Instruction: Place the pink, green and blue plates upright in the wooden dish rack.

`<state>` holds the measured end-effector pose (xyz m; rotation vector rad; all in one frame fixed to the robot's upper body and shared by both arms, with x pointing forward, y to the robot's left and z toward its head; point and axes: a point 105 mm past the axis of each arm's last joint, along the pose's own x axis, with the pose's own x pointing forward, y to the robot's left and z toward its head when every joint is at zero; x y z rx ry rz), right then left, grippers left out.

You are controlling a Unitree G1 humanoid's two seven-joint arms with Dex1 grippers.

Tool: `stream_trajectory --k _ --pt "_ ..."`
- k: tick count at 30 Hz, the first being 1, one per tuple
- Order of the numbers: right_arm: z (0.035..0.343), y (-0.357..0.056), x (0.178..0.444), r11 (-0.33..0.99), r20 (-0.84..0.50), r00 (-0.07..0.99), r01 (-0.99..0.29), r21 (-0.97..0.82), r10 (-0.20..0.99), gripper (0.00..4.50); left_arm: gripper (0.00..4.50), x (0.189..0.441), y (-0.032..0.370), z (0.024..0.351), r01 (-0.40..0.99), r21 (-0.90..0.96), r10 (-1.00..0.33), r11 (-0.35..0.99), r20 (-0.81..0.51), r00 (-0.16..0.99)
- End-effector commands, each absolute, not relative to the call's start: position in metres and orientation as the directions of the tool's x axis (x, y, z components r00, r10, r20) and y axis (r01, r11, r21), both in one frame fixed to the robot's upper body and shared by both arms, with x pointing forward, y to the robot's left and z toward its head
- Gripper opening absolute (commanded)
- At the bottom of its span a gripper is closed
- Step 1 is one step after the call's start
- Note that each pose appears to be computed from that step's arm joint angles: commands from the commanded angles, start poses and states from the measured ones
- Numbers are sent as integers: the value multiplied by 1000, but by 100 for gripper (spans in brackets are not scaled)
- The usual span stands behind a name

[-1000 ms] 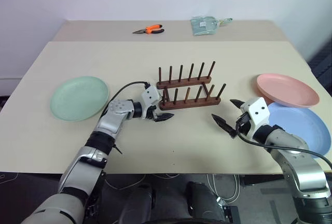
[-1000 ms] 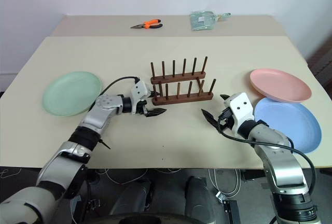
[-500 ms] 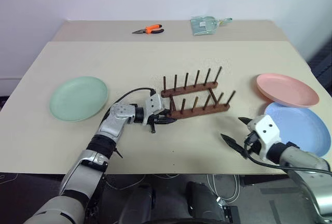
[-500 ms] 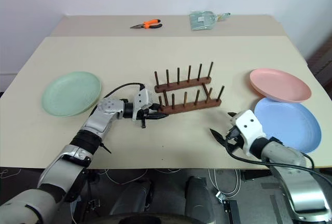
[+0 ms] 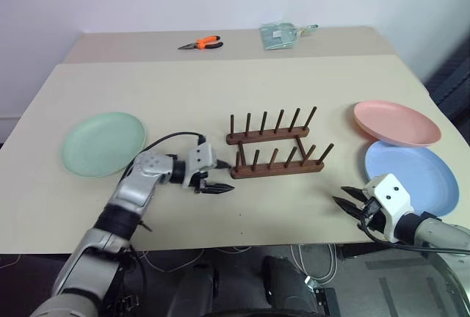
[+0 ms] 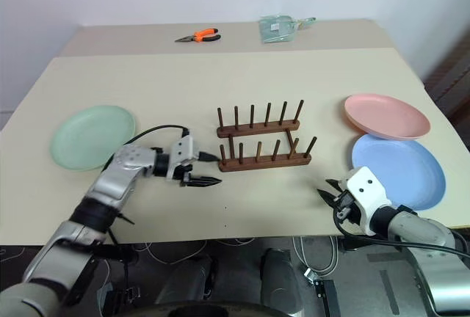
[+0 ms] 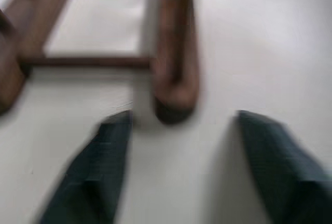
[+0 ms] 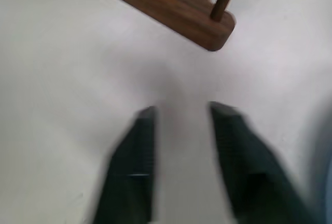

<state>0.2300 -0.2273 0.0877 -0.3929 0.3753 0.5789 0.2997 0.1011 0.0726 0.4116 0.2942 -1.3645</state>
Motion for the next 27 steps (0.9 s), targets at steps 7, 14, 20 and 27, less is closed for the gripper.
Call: stream_trajectory --k 7,14,20,27 --pt "70 -204 273 766 -413 817 -548 -337 403 0 111 291 45 60 946 115 -870 303 -372 323" --pt "73 -203 327 807 -321 903 -408 -428 287 0 111 350 40 56 770 243 -693 590 -336 637" --pt "82 -202 347 801 -276 919 -384 -459 283 0 111 367 42 62 726 258 -660 637 -305 687" --pt "144 -260 332 629 -206 961 -276 -727 185 213 105 347 35 87 795 262 -774 548 -202 600"
